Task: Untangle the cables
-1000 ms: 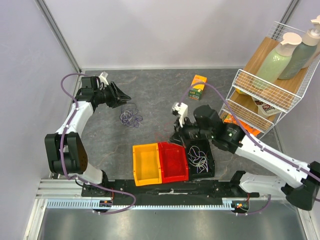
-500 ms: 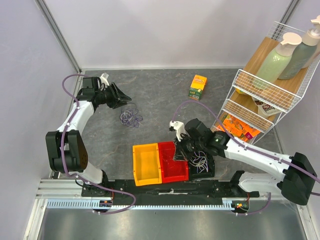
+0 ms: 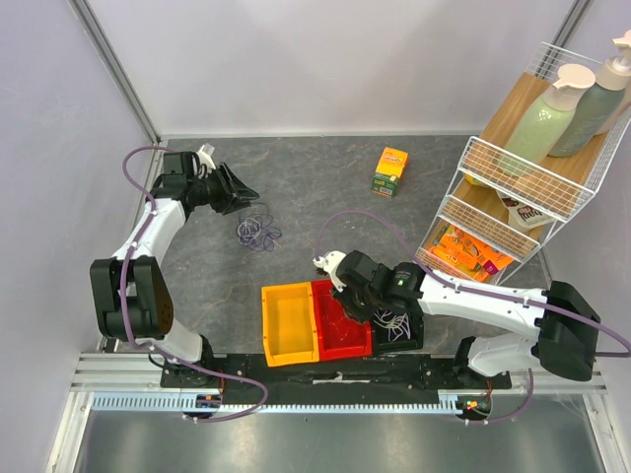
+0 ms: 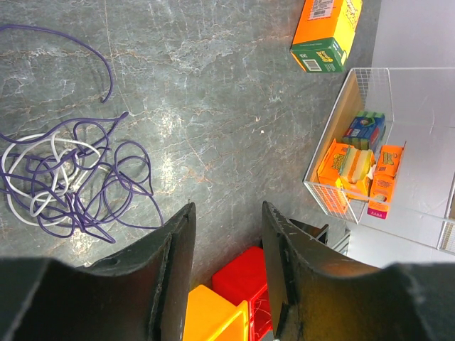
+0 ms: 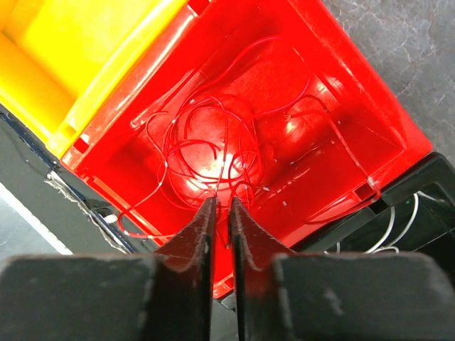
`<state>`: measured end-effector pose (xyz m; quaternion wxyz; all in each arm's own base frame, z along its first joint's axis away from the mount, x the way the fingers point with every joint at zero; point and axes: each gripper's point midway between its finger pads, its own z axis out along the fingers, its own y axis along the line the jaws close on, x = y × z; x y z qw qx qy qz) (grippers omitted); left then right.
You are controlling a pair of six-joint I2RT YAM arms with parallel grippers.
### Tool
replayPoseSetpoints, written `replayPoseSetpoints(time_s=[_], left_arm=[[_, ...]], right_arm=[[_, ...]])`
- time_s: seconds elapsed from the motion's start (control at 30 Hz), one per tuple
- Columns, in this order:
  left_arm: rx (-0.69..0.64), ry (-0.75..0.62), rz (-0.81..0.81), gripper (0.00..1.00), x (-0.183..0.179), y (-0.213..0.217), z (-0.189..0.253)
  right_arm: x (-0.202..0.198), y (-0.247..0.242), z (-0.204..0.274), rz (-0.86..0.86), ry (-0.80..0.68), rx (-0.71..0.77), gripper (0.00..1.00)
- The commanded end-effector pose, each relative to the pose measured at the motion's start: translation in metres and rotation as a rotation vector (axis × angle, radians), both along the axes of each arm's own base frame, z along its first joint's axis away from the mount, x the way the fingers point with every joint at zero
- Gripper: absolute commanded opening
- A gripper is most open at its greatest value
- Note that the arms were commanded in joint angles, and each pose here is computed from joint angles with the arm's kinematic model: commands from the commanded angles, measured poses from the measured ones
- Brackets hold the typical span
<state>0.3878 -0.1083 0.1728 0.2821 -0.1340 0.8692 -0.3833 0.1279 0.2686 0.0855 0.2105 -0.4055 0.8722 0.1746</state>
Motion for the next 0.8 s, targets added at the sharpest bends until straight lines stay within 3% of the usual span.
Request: replayPoseSetpoints(time_s=[0.0, 0.2, 0.37, 0.53, 0.63, 0.77], left_arm=[[-0.025, -0.01, -0.005, 0.48, 0.003, -0.002, 0.003], [-0.035, -0.006, -0.011, 0.48, 0.002, -0.003, 0.003], [-0.028, -0.001, 0.003, 0.52, 0.003, 0.0, 0.001], [0.019, 0.027, 0.062, 0.58, 0.006, 0.014, -0.008], [0.044, 0.053, 0.116, 0.59, 0.01, 0.03, -0.017], [0.031, 0.108, 0.177, 0.53, 0.013, 0.05, -0.032]], right_arm=[[0.011, 0.009, 0.024, -0.035, -0.071, 0.034, 0.26], [0.007, 0.008, 0.065, -0.032, -0.102, 0.14, 0.45], [0.032, 0.014, 0.093, -0.099, -0.219, 0.169, 0.56], [0.089, 0.069, 0.12, -0.176, -0.353, 0.245, 0.59], [0.132, 0.116, 0.108, -0.177, -0.426, 0.296, 0.6], [0.199, 0.173, 0.093, -0.228, -0.432, 0.405, 0.6]])
